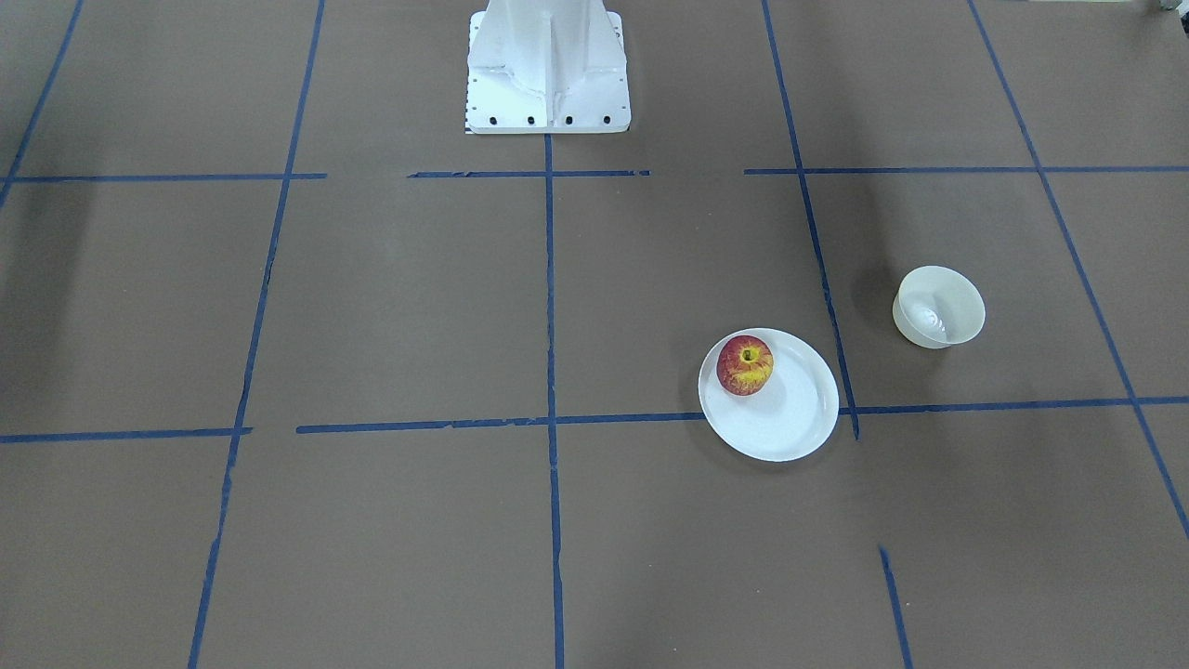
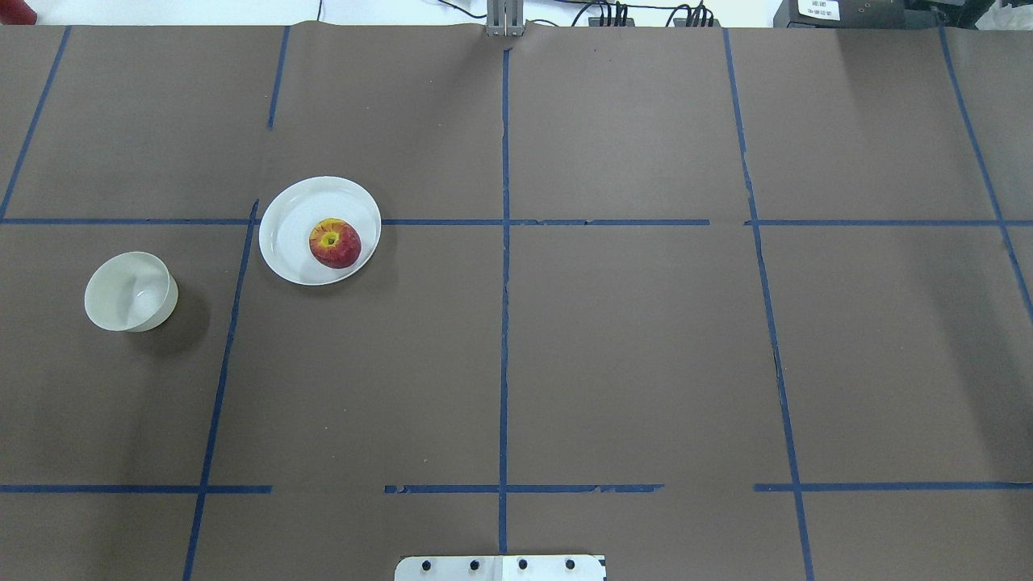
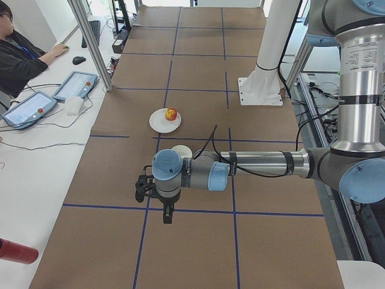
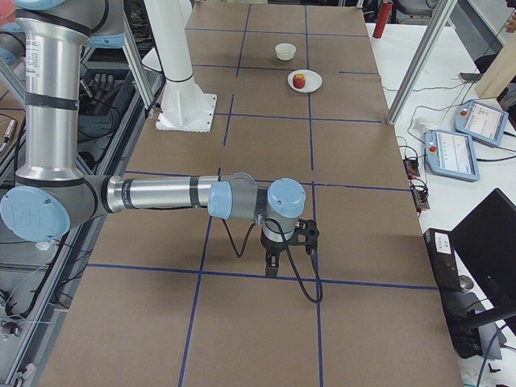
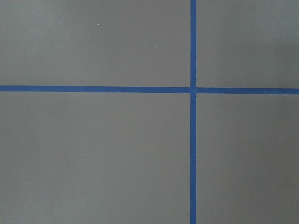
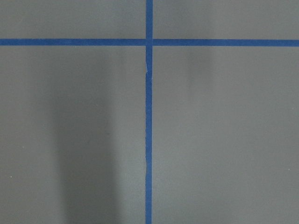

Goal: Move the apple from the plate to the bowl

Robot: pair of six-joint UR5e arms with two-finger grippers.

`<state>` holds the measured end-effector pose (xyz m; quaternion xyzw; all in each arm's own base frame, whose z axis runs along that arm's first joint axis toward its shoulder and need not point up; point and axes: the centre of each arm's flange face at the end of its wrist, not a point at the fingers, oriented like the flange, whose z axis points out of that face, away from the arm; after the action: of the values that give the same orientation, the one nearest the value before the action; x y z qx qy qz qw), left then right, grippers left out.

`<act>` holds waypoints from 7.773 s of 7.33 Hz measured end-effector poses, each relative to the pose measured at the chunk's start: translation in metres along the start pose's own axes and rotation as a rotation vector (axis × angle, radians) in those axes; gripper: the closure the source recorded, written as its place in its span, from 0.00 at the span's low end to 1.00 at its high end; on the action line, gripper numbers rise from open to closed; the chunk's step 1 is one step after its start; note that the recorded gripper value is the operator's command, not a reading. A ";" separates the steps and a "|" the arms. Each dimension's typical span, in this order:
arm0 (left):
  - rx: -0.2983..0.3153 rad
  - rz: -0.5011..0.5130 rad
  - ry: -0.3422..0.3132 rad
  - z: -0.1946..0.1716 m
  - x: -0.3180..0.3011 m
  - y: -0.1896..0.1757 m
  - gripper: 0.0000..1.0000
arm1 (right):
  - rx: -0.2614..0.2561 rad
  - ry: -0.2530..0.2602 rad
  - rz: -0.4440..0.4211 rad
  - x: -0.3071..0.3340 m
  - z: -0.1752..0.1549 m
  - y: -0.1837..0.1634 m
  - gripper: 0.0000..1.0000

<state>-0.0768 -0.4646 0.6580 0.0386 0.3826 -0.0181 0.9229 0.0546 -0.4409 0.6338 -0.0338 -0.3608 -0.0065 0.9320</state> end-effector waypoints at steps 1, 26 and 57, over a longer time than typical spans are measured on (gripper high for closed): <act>0.005 0.005 0.000 -0.002 0.002 -0.001 0.00 | 0.000 0.000 0.000 0.000 0.000 0.000 0.00; -0.045 -0.095 0.068 0.150 0.600 -0.084 0.00 | 0.001 0.000 -0.001 0.000 -0.001 0.000 0.00; -0.033 0.120 -0.024 0.123 0.325 0.013 0.00 | 0.000 0.000 0.000 0.000 0.000 0.000 0.00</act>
<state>0.2405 -0.4636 0.5153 0.0461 0.3686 0.0429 0.9275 0.0546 -0.4410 0.6335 -0.0336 -0.3608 -0.0064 0.9320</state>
